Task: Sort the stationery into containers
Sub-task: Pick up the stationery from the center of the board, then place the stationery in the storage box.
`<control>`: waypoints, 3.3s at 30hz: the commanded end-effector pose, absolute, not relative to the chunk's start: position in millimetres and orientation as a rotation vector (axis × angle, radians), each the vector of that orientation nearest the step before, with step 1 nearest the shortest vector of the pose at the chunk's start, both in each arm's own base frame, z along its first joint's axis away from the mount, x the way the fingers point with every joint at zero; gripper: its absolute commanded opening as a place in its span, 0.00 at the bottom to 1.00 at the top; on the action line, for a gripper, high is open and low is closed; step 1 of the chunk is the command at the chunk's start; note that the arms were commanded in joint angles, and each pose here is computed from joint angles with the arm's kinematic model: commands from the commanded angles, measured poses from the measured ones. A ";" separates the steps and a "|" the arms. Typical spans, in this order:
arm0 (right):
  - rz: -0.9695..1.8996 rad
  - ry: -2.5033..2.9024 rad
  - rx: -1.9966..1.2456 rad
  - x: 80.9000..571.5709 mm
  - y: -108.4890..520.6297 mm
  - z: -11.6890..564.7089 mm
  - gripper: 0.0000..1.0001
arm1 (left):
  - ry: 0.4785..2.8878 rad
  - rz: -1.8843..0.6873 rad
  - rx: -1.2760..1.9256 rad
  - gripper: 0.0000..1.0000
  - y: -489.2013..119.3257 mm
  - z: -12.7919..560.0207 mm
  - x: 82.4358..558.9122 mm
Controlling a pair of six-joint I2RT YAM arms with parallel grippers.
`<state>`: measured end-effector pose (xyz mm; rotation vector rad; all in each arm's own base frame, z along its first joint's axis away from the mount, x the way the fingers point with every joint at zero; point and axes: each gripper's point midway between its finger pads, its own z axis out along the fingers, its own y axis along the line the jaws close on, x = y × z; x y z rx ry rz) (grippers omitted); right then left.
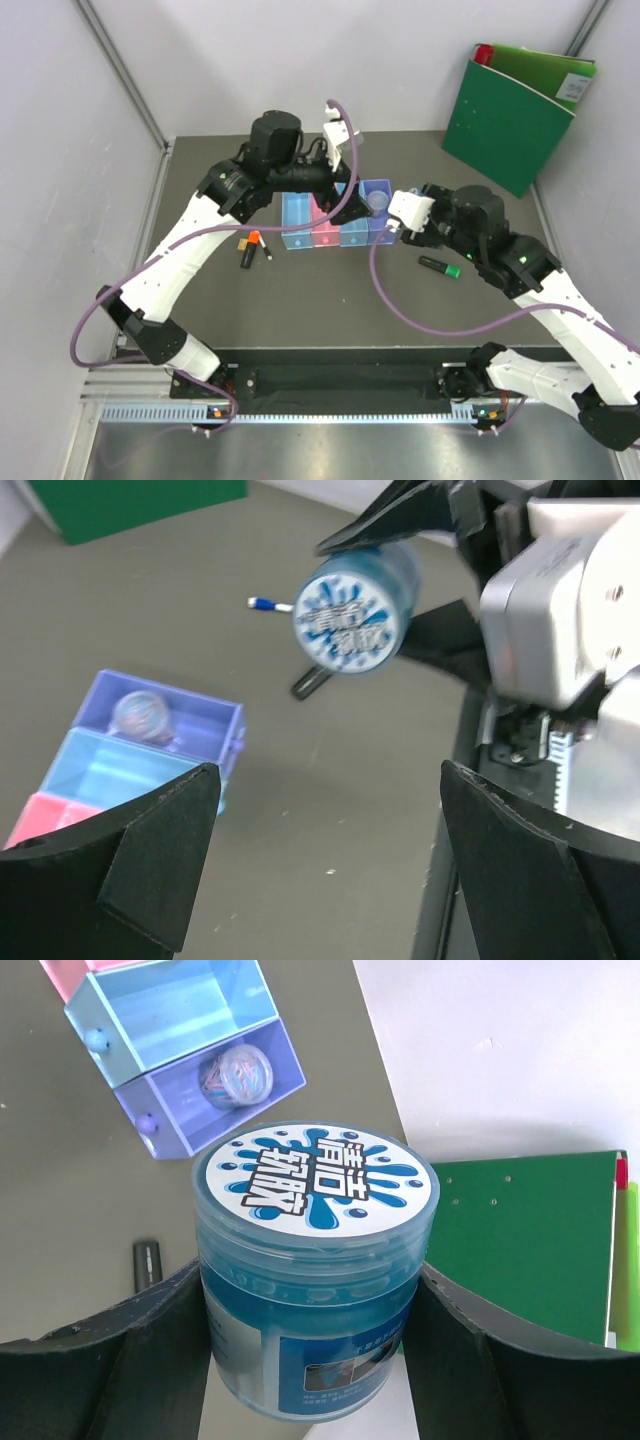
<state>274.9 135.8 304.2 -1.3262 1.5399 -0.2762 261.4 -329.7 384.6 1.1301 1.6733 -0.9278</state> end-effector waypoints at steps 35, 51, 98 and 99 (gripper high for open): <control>-0.421 1.415 -1.111 267.2 130.8 396.5 0.02 | 1.430 -1.392 1.093 0.94 -417.0 413.7 277.5; -0.437 1.396 -1.087 270.8 136.2 398.3 0.01 | 1.345 -1.519 1.189 0.94 -437.0 420.9 246.0; -0.332 1.474 -1.108 240.1 109.0 366.5 1.00 | 1.673 -0.939 1.086 0.04 -352.2 346.3 311.5; -0.329 1.486 -1.125 238.3 107.6 362.4 1.00 | 1.705 -0.926 1.074 0.04 -344.0 339.5 314.4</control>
